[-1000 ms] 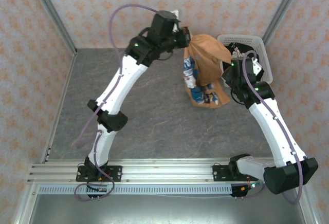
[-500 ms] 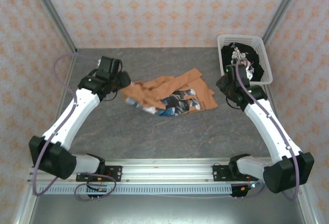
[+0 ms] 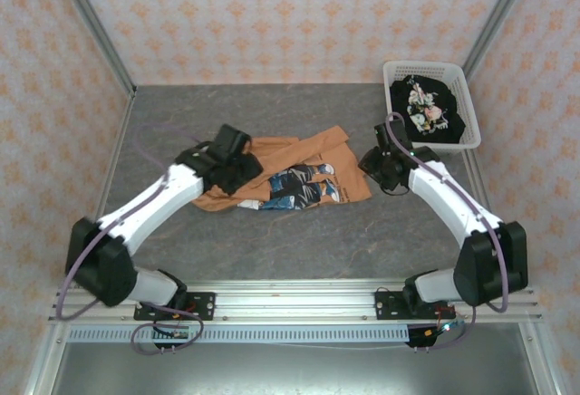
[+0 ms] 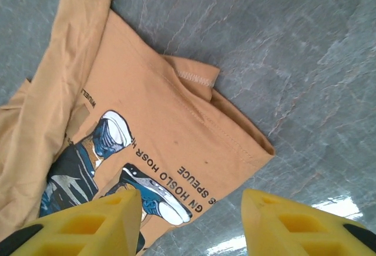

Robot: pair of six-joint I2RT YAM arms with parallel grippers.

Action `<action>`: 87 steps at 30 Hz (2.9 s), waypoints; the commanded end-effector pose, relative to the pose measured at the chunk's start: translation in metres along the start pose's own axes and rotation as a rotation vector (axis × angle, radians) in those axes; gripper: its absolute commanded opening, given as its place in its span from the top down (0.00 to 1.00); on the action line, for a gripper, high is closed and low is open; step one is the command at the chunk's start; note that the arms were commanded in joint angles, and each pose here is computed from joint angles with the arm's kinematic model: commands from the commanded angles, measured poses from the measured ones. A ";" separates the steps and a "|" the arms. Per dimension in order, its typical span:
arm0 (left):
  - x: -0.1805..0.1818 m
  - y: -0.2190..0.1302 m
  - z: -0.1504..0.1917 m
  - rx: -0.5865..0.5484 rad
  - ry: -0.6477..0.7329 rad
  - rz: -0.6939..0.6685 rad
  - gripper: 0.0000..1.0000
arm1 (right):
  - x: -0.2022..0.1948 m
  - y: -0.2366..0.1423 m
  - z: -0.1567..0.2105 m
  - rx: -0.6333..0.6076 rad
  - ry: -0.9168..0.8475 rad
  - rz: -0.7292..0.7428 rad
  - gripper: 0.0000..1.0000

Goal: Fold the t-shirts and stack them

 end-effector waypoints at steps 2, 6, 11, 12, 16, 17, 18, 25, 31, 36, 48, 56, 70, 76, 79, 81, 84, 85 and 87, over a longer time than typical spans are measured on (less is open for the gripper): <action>-0.014 0.035 0.007 0.014 0.085 -0.167 0.40 | 0.018 0.004 -0.011 0.001 -0.040 -0.027 0.49; -0.017 0.066 0.017 0.072 0.234 -0.301 0.38 | 0.026 0.010 -0.015 0.020 -0.055 -0.020 0.48; -0.017 0.080 0.016 0.063 0.307 -0.394 0.39 | 0.030 0.015 -0.018 0.025 -0.050 -0.015 0.48; -0.017 0.081 0.016 0.059 0.321 -0.408 0.40 | 0.030 0.015 -0.018 0.026 -0.050 -0.013 0.48; -0.015 0.093 0.017 0.065 0.348 -0.436 0.56 | 0.031 0.018 -0.019 0.031 -0.055 -0.008 0.48; -0.015 0.093 0.017 0.064 0.350 -0.439 0.61 | 0.031 0.018 -0.019 0.032 -0.056 -0.006 0.48; -0.015 0.092 0.017 0.065 0.350 -0.443 0.65 | 0.032 0.019 -0.020 0.032 -0.057 -0.003 0.48; -0.011 0.078 0.019 0.063 0.349 -0.434 0.67 | 0.035 0.023 -0.023 0.031 -0.055 -0.002 0.49; -0.009 0.077 0.021 0.072 0.348 -0.425 0.67 | 0.038 0.025 -0.025 0.029 -0.055 -0.001 0.49; -0.007 0.080 0.028 0.095 0.333 -0.404 0.57 | 0.039 0.028 -0.027 0.026 -0.058 0.002 0.49; -0.011 0.082 0.038 0.108 0.347 -0.412 0.57 | 0.041 0.031 -0.029 0.025 -0.060 0.005 0.49; -0.005 0.073 0.036 0.069 0.346 -0.431 0.75 | 0.041 0.030 -0.029 0.020 -0.062 0.001 0.49; 0.012 -0.017 0.014 -0.184 0.296 -0.421 1.00 | 0.058 0.047 -0.051 -0.046 -0.029 0.022 0.49; 0.042 -0.066 0.010 -0.303 0.232 -0.385 1.00 | 0.076 0.086 -0.068 -0.079 0.047 0.013 0.49; 0.055 -0.074 0.011 -0.316 0.183 -0.348 1.00 | 0.080 0.113 -0.074 -0.096 0.051 0.042 0.52; 0.060 -0.076 0.012 -0.321 0.162 -0.329 1.00 | 0.082 0.130 -0.075 -0.086 0.051 0.052 0.54; 0.063 -0.077 0.012 -0.315 0.145 -0.326 1.00 | 0.088 0.148 -0.075 -0.050 0.045 0.035 0.55; 0.064 -0.077 0.012 -0.310 0.145 -0.327 1.00 | 0.089 0.150 -0.075 -0.048 0.044 0.035 0.55; 0.065 -0.076 0.013 -0.302 0.143 -0.326 1.00 | 0.090 0.149 -0.074 -0.052 0.042 0.025 0.55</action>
Point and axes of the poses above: each hand's point on the last joint's axis, 136 mm out from that joint toward the fingers, its own y axis out along the fingers, its own x axis along the line the jaws close on, z = x × y, the point moved 8 cm from there along -y, back along the fingers
